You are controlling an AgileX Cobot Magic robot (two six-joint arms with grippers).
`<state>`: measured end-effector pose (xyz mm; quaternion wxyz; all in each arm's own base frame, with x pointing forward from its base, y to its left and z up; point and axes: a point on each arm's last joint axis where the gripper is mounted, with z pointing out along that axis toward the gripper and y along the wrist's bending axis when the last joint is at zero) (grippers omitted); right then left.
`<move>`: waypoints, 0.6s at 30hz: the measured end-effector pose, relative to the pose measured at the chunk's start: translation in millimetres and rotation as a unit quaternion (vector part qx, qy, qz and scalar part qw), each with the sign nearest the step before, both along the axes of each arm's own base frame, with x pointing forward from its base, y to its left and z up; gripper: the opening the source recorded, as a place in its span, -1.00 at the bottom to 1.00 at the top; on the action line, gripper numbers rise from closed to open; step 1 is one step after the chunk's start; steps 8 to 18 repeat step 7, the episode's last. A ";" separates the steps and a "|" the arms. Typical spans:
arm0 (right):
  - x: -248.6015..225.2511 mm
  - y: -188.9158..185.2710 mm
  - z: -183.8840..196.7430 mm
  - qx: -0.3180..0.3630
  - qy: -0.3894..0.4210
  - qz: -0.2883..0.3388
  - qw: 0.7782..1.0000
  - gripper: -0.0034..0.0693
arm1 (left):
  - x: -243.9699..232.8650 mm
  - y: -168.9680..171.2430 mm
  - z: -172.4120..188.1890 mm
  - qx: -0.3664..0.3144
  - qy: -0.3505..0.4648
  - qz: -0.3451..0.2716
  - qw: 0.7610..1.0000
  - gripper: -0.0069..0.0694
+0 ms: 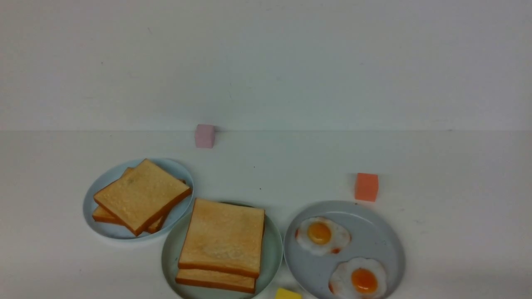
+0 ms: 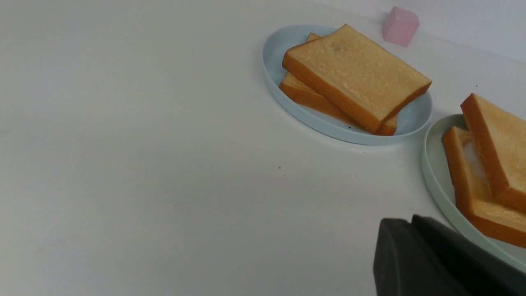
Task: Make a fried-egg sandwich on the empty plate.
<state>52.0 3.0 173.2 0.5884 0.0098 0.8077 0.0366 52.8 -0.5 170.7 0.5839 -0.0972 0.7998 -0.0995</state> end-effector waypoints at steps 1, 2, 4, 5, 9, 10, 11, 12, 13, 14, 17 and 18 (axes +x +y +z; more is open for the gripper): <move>0.0 0.0 0.0 0.000 0.000 0.000 1.000 -0.53 | 0.0 0.0 0.0 0.000 0.000 0.000 1.000 -0.70; 0.0 0.0 0.0 0.000 0.000 0.000 1.000 -0.53 | 0.0 0.0 0.0 0.000 0.000 0.000 1.000 -0.70; 0.0 0.0 0.0 0.000 0.000 0.000 1.000 -0.52 | 0.0 0.0 0.0 0.000 0.000 0.000 1.000 -0.69; 0.0 0.0 0.0 0.000 0.000 0.000 1.000 -0.52 | 0.0 0.0 0.0 0.000 0.000 0.000 1.000 -0.69; 0.0 0.0 0.0 0.000 0.000 0.000 1.000 -0.51 | 0.0 0.0 0.0 0.000 0.000 0.000 1.000 -0.68; 0.0 0.0 0.0 0.000 0.000 0.000 1.000 -0.51 | 0.0 0.0 0.0 0.000 0.000 0.000 1.000 -0.68; 0.0 0.0 0.0 0.000 0.000 0.000 1.000 -0.51 | 0.0 0.0 0.0 0.000 0.000 0.000 1.000 -0.68; 0.0 0.0 0.0 0.000 0.000 0.000 1.000 -0.51 | 0.0 0.0 0.0 0.000 0.000 0.000 1.000 -0.68; 0.0 0.0 0.0 0.000 0.000 0.000 1.000 -0.51 | 0.0 0.0 0.0 0.000 0.000 0.000 1.000 -0.68; 0.0 0.0 0.0 0.000 0.000 0.000 1.000 -0.51 | 0.0 0.0 0.0 0.000 0.000 0.000 1.000 -0.68; 0.0 0.0 0.0 0.000 0.000 0.000 1.000 -0.51 | 0.0 0.0 0.0 0.000 0.000 0.000 1.000 -0.68; 0.0 0.0 0.0 0.000 0.000 0.000 1.000 -0.51 | 0.0 0.0 0.0 0.000 0.000 0.000 1.000 -0.68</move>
